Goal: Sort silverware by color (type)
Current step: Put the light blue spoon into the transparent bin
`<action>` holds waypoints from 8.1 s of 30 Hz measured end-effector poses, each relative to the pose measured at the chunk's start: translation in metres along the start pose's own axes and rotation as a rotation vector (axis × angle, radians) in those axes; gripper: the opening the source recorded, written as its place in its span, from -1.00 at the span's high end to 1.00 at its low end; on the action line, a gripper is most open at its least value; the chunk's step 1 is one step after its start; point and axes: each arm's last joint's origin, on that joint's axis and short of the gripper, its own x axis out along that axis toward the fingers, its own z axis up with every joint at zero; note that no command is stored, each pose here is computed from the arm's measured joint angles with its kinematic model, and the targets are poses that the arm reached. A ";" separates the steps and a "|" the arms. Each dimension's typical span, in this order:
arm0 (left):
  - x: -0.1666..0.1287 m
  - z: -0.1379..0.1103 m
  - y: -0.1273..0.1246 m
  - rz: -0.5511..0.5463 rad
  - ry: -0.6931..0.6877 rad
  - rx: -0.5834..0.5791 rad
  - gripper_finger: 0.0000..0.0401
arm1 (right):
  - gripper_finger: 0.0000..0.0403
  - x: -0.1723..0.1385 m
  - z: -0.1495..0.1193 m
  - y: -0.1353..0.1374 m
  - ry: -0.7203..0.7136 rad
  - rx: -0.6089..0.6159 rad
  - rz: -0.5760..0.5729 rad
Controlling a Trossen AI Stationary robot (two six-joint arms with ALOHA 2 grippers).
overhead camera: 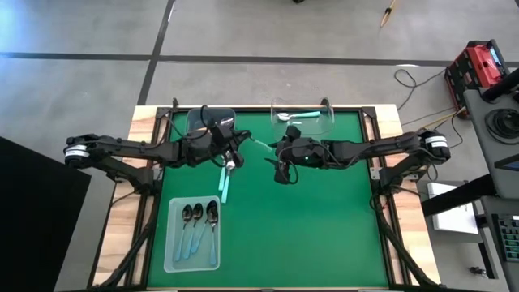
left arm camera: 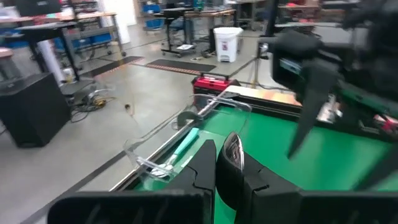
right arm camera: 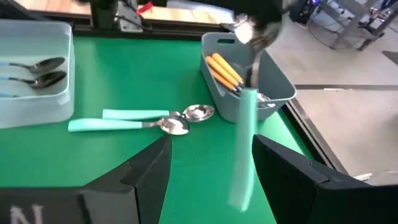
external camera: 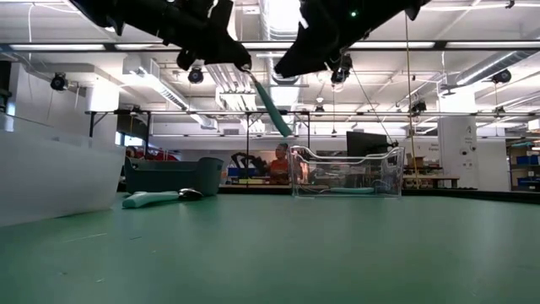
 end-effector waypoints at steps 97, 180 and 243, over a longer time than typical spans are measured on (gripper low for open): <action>-0.078 0.047 0.034 0.095 -0.098 0.111 -0.29 | 0.80 0.034 0.045 -0.097 0.225 -0.113 -0.078; -0.076 0.039 0.034 0.132 -0.049 0.193 -0.29 | 0.77 0.094 -0.119 -0.235 0.877 -0.026 0.167; -0.076 0.038 0.034 0.131 -0.044 0.199 -0.29 | 0.75 0.093 -0.120 -0.235 0.898 0.023 0.147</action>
